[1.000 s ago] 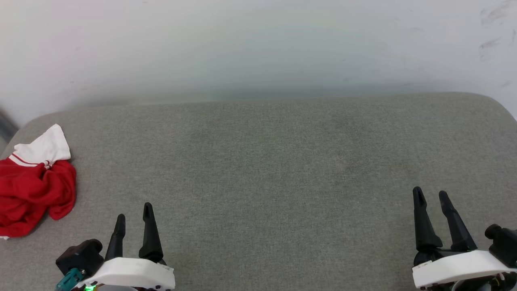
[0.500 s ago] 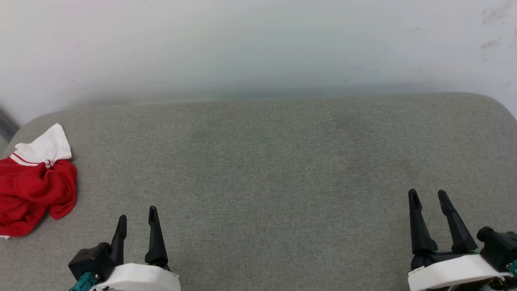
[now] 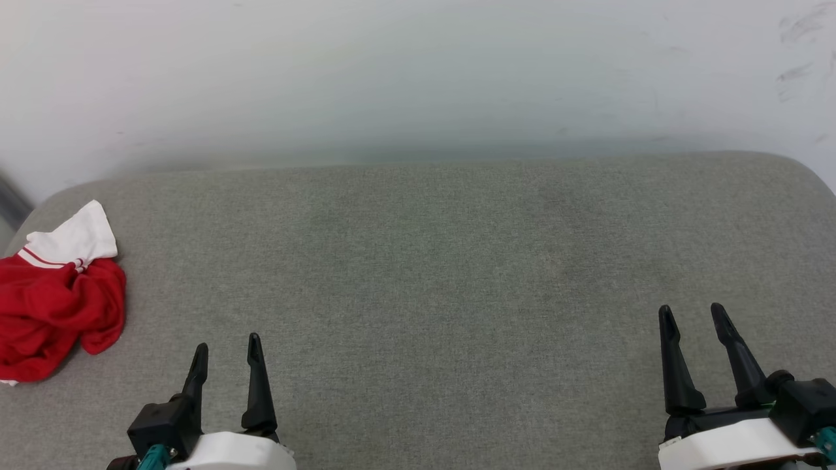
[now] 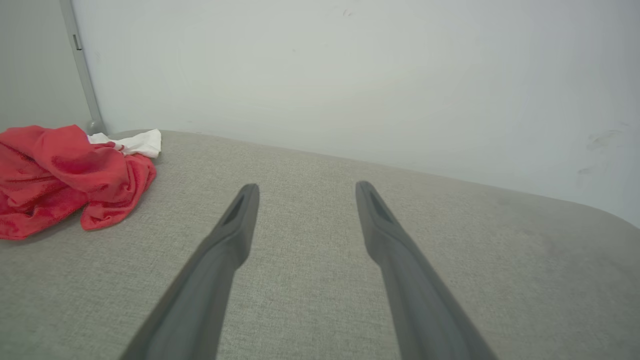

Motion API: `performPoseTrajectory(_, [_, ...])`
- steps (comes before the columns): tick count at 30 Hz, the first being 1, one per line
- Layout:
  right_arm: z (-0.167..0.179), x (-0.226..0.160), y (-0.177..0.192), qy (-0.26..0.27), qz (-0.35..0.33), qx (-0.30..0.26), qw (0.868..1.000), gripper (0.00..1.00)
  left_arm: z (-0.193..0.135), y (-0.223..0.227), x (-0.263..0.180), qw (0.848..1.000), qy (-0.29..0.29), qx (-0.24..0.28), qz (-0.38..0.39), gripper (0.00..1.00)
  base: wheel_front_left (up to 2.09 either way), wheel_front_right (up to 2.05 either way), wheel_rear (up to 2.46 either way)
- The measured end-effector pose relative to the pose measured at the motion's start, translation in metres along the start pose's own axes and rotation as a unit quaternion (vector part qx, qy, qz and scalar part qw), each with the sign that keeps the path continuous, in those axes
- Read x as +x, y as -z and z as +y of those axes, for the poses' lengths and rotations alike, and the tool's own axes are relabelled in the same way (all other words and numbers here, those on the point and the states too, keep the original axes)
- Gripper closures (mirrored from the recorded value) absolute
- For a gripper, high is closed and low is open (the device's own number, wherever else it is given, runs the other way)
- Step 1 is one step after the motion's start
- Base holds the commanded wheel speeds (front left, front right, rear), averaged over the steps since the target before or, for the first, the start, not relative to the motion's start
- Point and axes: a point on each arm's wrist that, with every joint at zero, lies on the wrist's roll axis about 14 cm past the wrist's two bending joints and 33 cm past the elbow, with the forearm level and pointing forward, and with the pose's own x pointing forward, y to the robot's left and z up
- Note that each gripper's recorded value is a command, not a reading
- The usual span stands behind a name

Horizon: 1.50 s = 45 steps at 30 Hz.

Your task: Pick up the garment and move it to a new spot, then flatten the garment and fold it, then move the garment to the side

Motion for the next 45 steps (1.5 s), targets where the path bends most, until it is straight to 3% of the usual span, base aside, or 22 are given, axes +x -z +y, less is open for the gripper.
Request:
performPoseTrajectory(24, [0.004,-0.006,-0.007,-0.012,-0.019,-0.055,0.998,0.00,-0.005,-0.003,-0.007,0.997,0.017,0.066,-0.019,0.00,0.00,0.00,0.00])
performPoseTrajectory(45, [-0.005,-0.012,0.010,0.005,0.007,-0.022,1.000,0.00,-0.002,0.004,-0.006,0.998,0.014,0.061,-0.009,0.00,0.00,0.00,0.00])
